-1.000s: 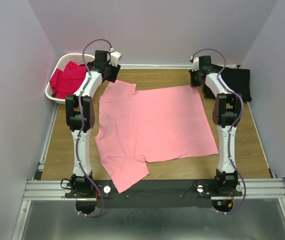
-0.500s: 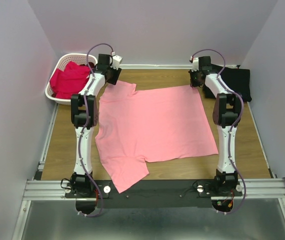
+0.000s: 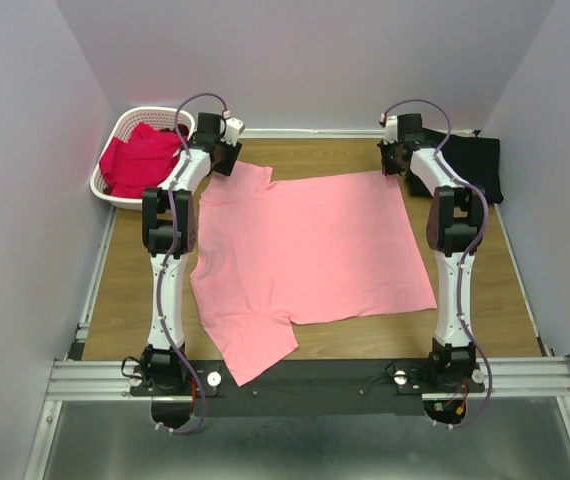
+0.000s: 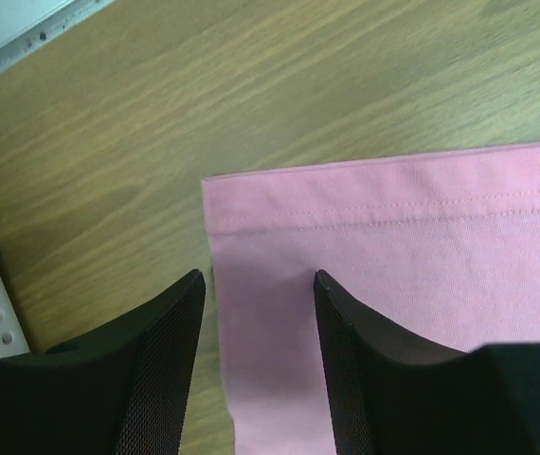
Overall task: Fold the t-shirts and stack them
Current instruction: Fold the tshirt
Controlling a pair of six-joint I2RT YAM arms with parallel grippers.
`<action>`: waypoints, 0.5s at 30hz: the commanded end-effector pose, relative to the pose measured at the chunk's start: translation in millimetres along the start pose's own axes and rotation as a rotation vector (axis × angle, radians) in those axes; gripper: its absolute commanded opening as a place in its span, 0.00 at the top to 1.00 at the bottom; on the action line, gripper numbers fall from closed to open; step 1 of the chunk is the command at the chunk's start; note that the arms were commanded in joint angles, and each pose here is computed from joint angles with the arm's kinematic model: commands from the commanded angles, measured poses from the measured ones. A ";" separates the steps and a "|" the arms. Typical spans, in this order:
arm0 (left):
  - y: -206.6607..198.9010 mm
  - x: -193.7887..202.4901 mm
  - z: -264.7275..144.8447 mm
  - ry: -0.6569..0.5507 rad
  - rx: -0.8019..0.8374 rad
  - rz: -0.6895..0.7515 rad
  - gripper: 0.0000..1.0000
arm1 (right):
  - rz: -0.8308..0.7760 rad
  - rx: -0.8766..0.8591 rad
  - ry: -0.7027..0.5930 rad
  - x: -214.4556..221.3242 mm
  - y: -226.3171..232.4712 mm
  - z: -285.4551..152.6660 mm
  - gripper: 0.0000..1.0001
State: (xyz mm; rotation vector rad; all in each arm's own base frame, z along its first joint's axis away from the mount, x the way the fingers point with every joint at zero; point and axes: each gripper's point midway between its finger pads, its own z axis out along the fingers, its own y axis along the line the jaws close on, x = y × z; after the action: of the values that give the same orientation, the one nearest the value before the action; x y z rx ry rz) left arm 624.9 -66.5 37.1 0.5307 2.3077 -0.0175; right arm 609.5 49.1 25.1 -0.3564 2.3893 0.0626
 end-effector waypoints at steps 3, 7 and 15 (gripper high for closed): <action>-6.8 23.8 -2.3 0.084 0.036 -0.020 0.46 | -0.008 0.027 0.235 78.6 -5.8 9.4 1.00; -6.0 18.4 4.3 0.091 0.044 -0.034 0.58 | -0.005 0.005 0.234 78.9 -0.8 8.5 1.00; 0.0 1.3 19.8 0.037 0.050 0.010 0.99 | 0.001 -0.032 0.227 76.9 6.8 -1.1 0.99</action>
State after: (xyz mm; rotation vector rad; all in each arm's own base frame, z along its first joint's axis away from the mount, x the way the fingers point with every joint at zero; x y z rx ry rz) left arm 640.0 -70.8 36.6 0.5398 2.3184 -0.0375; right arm 604.2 47.2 25.6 -0.3709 2.3901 0.0538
